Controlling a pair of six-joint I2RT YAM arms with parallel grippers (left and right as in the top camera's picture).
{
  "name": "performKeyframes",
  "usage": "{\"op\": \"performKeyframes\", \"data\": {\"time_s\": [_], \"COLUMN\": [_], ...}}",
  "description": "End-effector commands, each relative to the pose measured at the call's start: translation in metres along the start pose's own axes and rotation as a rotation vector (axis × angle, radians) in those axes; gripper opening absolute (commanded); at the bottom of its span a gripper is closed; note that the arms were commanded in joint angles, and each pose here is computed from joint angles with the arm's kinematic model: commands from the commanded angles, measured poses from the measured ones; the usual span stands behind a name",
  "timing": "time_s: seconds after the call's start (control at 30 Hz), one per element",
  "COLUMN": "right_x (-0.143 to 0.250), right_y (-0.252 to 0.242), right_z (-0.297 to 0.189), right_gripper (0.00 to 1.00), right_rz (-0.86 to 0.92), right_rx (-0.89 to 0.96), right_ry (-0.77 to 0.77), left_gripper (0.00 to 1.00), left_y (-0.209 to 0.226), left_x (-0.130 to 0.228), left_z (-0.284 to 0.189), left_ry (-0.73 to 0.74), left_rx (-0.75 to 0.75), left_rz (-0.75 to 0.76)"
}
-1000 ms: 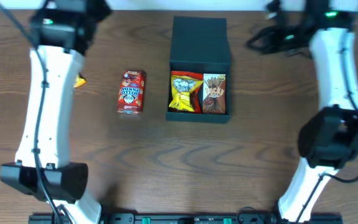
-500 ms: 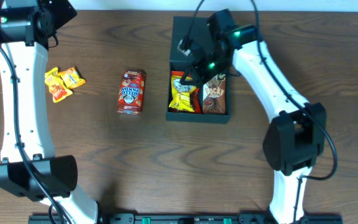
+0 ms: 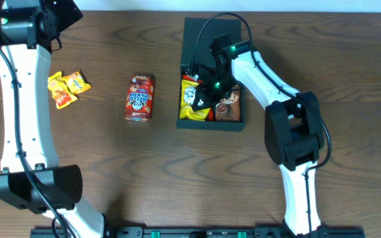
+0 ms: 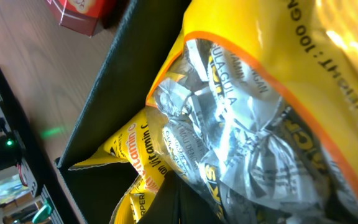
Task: Pack container
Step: 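Press the yellow candy bag down into the box with right gripper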
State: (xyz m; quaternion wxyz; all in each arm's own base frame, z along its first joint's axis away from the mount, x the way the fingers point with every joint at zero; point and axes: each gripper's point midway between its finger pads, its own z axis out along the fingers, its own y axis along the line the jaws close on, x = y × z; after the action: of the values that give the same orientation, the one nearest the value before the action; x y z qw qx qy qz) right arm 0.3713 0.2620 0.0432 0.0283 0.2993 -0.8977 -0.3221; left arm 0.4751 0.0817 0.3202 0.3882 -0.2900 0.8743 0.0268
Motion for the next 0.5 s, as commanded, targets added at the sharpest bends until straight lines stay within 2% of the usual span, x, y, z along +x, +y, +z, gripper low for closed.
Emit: {"op": "performKeyframes", "data": {"time_s": [0.0, 0.23, 0.47], "right_x": [0.012, -0.017, -0.064], "right_y": [-0.022, -0.004, 0.024], "right_z": [0.022, -0.026, -0.103], "right_gripper": [0.02, 0.01, 0.01], "right_rz": [0.035, -0.029, -0.19], "right_rx": [0.041, 0.062, 0.124], "right_ry": [0.064, -0.015, -0.215], "left_gripper": [0.95, 0.95, 0.95], "left_y": [-0.003, -0.002, 0.0], "left_x": [0.004, 0.004, 0.014], "left_z": [0.006, 0.006, 0.017], "left_ry": [0.022, 0.023, 0.056], "left_rx": [0.014, 0.013, -0.002], "left_rz": [0.012, 0.013, 0.053]}}
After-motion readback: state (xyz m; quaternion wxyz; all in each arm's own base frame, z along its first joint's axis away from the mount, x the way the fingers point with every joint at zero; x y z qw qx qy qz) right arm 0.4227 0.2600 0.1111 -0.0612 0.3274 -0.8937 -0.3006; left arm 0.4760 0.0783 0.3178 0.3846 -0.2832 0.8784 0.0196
